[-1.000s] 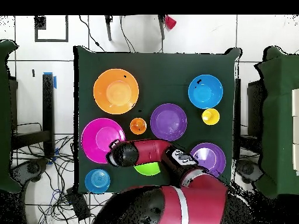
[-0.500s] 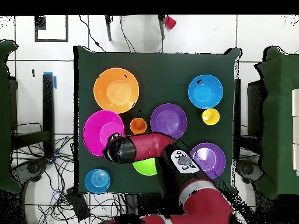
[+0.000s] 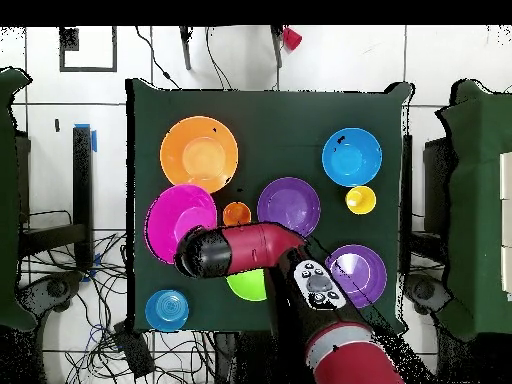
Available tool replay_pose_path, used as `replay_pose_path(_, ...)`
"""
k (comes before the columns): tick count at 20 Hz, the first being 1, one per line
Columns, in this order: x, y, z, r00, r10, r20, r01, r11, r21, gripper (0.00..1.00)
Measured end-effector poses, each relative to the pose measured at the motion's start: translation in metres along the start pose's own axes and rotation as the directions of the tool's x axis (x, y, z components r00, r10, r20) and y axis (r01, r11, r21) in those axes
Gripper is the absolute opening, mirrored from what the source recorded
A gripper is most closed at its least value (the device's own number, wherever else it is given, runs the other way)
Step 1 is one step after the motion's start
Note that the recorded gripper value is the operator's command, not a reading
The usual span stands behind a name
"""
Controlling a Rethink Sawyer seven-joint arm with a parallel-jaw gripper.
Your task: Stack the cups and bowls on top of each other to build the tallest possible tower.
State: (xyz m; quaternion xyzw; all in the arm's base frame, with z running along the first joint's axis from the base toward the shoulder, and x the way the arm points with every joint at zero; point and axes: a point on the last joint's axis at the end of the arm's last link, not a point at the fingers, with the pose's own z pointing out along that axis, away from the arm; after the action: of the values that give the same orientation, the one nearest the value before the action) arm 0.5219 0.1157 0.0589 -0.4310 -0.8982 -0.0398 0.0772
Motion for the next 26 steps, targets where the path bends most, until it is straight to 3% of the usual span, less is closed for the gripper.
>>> replay_pose_path(10,-0.003,0.014,-0.025,0.9995,0.03,-0.007,-0.03,0.9993,-0.024,0.0)
replay_pose_path(16,0.0,0.021,-0.062,0.9967,0.061,-0.054,-0.06,0.9981,0.016,0.0)
replay_pose_path(21,0.008,0.022,-0.086,0.9967,0.048,-0.066,-0.044,0.9969,0.065,0.0)
replay_pose_path(26,0.003,0.03,-0.082,0.9959,0.046,-0.078,-0.042,0.9976,0.055,0.0)
